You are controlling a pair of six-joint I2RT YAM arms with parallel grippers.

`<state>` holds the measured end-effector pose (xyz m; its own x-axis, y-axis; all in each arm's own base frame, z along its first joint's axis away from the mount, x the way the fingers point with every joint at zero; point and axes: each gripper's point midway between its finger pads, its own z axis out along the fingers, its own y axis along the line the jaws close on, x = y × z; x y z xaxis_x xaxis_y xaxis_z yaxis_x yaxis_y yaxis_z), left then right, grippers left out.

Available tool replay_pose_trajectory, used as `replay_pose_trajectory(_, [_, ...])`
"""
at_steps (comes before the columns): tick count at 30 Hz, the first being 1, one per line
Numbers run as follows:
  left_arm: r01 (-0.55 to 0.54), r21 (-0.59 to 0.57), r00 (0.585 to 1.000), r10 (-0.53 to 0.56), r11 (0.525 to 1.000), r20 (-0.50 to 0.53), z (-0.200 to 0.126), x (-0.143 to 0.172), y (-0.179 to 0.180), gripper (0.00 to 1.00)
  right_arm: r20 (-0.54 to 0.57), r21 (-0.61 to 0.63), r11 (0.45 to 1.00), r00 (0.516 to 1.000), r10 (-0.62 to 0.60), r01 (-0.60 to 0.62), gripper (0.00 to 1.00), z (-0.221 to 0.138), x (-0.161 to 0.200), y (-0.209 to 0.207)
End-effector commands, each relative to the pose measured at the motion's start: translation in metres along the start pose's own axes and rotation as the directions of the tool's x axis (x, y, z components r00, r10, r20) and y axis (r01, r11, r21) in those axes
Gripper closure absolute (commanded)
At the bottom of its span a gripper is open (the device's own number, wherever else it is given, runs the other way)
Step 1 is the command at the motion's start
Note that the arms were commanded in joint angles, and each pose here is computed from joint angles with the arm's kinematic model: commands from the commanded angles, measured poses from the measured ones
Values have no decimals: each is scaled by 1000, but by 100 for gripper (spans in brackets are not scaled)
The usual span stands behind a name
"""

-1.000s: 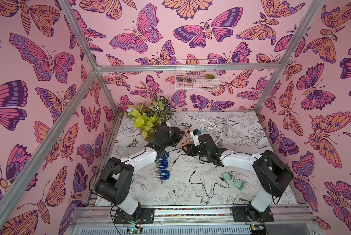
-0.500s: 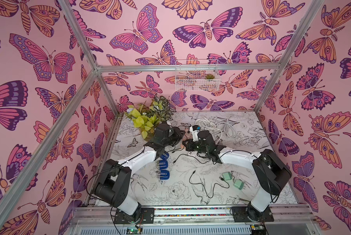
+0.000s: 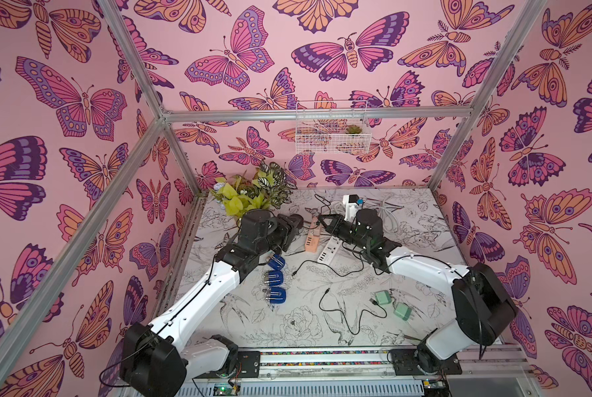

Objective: Charge the electric shaver
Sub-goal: Pick up the charging cable from the center of the board.

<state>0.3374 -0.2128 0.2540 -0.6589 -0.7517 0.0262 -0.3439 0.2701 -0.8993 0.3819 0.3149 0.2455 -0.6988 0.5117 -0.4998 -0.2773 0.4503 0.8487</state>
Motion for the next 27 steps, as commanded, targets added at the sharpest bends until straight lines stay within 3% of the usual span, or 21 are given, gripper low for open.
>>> replay_pose_trajectory(1, [143, -102, 990, -144, 985, -3, 3, -2, 26, 37, 5, -70, 997, 1000, 25, -25, 100, -9, -5, 21])
replay_pose_trajectory(7, [221, -140, 975, -224, 965, -3, 16, -14, 38, 39, 5, -94, 994, 999, 49, -48, 100, -14, -1, 21])
replay_pose_trajectory(22, [277, -84, 959, -280, 957, -33, 35, -20, 32, 65, -4, -107, 992, 998, 65, -65, 100, -19, 4, 20])
replay_pose_trajectory(27, [271, -82, 961, -275, 959, -43, 37, -20, 30, 78, -2, -105, 992, 998, 70, -70, 100, -21, 5, 18])
